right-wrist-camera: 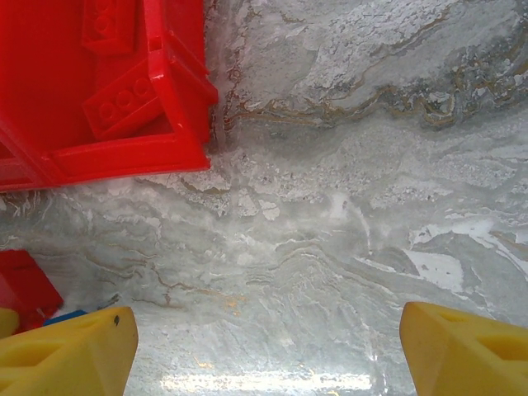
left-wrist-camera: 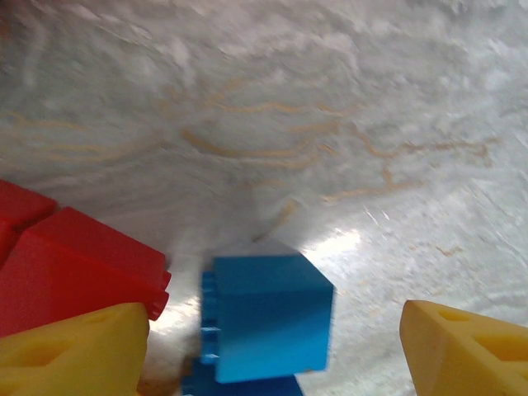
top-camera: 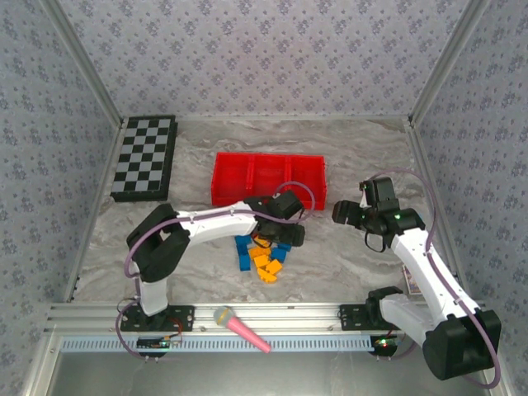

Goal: Sort the legos into containers by color
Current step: Rotate the legos at the center of the table, then pick up the lego from the center of the table.

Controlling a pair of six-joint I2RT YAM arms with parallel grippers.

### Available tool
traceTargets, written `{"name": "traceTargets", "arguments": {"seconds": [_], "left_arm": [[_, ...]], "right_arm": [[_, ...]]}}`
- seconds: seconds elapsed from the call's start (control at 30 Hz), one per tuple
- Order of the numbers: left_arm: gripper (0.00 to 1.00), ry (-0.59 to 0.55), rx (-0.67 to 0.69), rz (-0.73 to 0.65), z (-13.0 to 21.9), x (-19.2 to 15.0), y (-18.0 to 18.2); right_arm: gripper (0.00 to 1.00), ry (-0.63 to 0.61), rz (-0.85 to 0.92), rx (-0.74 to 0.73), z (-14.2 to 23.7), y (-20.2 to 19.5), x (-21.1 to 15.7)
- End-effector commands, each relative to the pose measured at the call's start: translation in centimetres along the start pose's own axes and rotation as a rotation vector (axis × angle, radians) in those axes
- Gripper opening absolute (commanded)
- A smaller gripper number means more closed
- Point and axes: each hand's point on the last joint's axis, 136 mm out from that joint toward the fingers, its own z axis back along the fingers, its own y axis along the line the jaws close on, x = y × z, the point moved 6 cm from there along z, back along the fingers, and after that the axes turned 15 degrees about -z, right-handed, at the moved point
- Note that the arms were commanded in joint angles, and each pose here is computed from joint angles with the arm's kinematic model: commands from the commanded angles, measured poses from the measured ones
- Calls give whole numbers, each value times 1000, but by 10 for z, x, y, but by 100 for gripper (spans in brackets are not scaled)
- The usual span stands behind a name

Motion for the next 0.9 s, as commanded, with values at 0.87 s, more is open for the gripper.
{"name": "traceTargets", "arguments": {"seconds": [0.87], "left_arm": [[71,-43,222,-121,-4,-1,-18]], "right_arm": [[84,-17,-30,-31,15,-18,-13]]}}
